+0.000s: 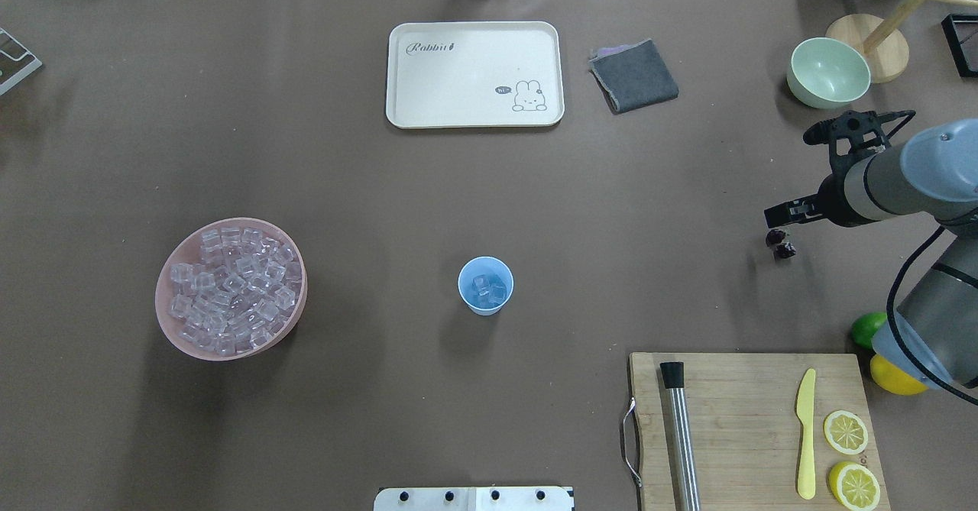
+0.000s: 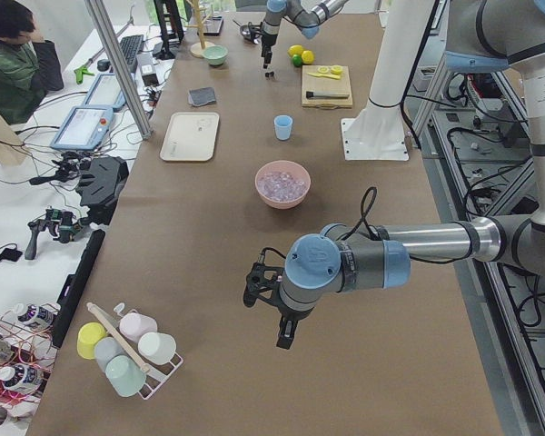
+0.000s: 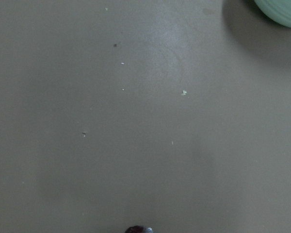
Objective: Put ice and cherries in cup
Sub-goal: 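Move the right gripper over the dark cherries, then lower the right gripper and grasp the cherries by their stems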
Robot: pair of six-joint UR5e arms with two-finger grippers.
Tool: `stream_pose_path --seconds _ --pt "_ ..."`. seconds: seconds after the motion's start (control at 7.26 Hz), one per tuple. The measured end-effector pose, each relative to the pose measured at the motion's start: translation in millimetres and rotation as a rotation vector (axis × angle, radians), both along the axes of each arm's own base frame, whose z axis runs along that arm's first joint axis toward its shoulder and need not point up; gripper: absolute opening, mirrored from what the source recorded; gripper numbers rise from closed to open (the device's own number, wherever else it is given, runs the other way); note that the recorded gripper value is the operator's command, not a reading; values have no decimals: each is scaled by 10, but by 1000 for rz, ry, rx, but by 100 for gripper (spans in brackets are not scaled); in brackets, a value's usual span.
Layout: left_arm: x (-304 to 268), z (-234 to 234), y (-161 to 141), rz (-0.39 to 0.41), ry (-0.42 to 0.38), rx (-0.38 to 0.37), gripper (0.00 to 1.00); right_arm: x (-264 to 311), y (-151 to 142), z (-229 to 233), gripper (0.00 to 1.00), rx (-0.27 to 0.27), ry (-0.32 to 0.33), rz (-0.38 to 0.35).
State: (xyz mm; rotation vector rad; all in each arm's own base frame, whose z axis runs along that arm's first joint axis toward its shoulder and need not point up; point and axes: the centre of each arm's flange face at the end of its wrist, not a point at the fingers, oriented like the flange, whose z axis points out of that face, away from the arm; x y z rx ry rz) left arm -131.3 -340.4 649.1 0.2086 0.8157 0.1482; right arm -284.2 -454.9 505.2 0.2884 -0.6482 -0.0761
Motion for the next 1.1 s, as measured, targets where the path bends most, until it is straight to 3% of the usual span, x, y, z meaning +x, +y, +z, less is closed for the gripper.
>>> stream_pose_path --seconds 0.14,0.55,1.1 --pt "-1 -6 -4 0 -1 8 98 -9 44 39 69 0 14 5" --pt "14 -20 -9 1 14 17 98 -92 158 50 63 2 22 -9" --pt "22 -22 -10 1 24 18 98 -281 266 46 25 -8 32 29"
